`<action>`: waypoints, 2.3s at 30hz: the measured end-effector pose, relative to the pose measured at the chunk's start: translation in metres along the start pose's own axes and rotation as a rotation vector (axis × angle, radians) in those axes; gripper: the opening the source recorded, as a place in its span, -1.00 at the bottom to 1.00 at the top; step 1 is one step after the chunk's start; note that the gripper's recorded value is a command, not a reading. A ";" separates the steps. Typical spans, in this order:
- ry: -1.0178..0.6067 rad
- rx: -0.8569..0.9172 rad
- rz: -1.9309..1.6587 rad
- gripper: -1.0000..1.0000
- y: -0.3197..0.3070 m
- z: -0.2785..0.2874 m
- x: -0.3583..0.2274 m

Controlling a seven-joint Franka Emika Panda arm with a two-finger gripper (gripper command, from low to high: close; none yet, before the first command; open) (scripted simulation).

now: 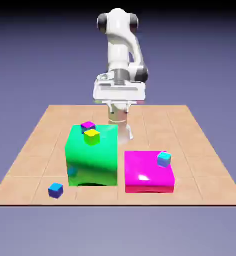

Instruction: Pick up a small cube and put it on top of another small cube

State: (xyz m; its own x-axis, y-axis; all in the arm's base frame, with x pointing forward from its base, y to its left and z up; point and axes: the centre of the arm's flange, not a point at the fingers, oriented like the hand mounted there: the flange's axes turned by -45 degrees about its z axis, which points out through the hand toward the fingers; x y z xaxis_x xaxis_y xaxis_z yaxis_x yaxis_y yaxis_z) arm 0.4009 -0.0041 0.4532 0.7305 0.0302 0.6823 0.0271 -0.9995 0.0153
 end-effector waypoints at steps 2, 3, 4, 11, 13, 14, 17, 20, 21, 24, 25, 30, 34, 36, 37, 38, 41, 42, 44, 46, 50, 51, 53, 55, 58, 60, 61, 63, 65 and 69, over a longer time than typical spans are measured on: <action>-0.076 0.001 0.037 0.00 0.016 0.020 0.006; -0.114 0.001 0.055 0.00 0.024 0.030 0.009; -0.151 0.002 0.073 0.00 0.032 0.040 0.011; -0.407 0.002 0.191 0.00 0.092 0.111 0.013; -0.477 -0.001 0.227 0.00 0.112 0.130 0.009; -0.511 -0.002 0.243 0.00 0.122 0.139 0.006; -0.611 -0.002 0.282 0.00 0.146 0.167 -0.001; -0.707 -0.004 0.318 0.00 0.171 0.193 -0.011; -0.738 -0.005 0.330 0.00 0.179 0.200 -0.015; -0.827 -0.009 0.363 0.00 0.204 0.223 -0.027; -0.856 -0.010 0.373 0.00 0.211 0.230 -0.031; -0.995 -0.019 0.413 0.00 0.247 0.261 -0.052; -1.099 -0.027 0.432 0.00 0.271 0.282 -0.068; -1.150 -0.031 0.437 0.00 0.280 0.292 -0.076; -1.175 -0.033 0.438 0.00 0.285 0.297 -0.080; -1.200 -0.035 0.438 0.00 0.289 0.302 -0.083; -1.240 -0.038 0.437 0.00 0.294 0.309 -0.089; -1.240 -0.036 0.437 0.00 0.291 0.320 -0.108; -1.240 -0.038 0.437 0.00 0.284 0.340 -0.147; -1.240 -0.038 0.437 -1.00 0.284 0.340 -0.148; -1.239 -0.036 0.438 -1.00 0.294 0.310 -0.090; -1.244 -0.002 0.389 -1.00 0.263 0.315 -0.072; -1.248 0.029 0.396 -1.00 0.247 0.301 -0.060; -1.253 0.057 0.397 -1.00 0.231 0.286 -0.049; -1.260 0.095 0.389 -1.00 0.206 0.262 -0.032; -1.265 0.115 0.378 -1.00 0.190 0.245 -0.021; -1.267 0.124 0.371 -1.00 0.181 0.235 -0.016; -1.271 0.139 0.353 -1.00 0.165 0.216 -0.006; -1.274 0.148 0.332 -1.00 0.148 0.196 0.004; -1.277 0.152 0.281 -1.00 0.116 0.153 0.019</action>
State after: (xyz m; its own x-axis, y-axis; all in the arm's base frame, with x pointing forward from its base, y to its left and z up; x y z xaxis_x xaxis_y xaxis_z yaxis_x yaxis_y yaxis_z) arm 0.5224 -0.1183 0.3560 0.8478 -0.1078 -0.5193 -0.2158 -0.9645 -0.1520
